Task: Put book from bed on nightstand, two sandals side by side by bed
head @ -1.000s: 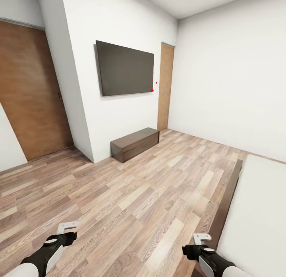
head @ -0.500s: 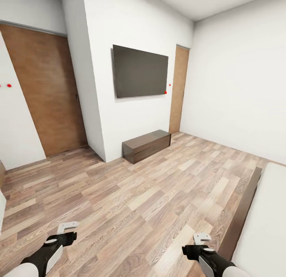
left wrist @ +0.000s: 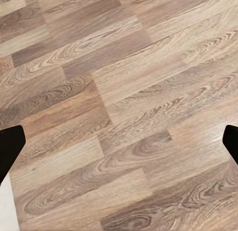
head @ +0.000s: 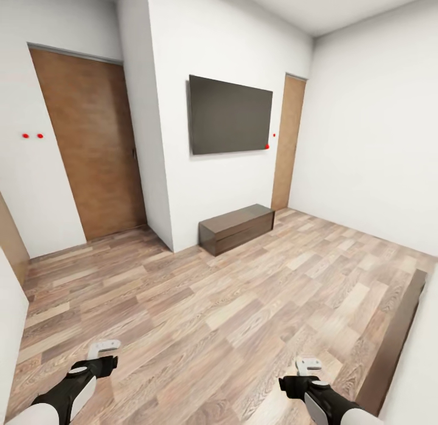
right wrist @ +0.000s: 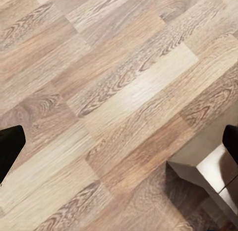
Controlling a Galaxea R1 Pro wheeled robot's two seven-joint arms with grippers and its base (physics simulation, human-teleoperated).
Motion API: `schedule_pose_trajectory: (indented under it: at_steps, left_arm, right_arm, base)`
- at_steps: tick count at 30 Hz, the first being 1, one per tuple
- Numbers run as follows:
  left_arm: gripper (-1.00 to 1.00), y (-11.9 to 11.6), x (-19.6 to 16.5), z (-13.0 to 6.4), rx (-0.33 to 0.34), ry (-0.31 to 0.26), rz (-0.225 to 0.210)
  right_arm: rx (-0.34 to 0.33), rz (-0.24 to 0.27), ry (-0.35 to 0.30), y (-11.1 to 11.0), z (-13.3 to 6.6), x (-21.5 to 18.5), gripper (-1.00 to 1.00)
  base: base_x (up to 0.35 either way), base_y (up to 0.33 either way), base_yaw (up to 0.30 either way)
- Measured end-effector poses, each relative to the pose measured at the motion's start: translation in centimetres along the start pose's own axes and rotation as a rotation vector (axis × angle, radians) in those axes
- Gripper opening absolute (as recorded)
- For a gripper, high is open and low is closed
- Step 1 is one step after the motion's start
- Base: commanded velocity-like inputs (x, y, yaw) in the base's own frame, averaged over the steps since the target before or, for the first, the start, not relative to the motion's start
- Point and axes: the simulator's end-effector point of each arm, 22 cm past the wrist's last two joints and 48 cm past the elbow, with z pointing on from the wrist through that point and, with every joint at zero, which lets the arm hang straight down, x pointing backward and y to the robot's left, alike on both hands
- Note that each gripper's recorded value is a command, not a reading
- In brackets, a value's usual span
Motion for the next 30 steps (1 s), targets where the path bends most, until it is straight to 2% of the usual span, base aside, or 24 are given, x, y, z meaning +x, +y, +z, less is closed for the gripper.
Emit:
schedule_pose_trajectory:
  at_steps: [30]
  left_arm:
    - [1.00,0.02,-0.44,-0.22,0.002,-0.009,-0.002]
  right_arm:
    - [0.000,0.004,-0.009,-0.02,-0.23,-0.42,1.00]
  base:
    - [0.326,0.000,0.018]
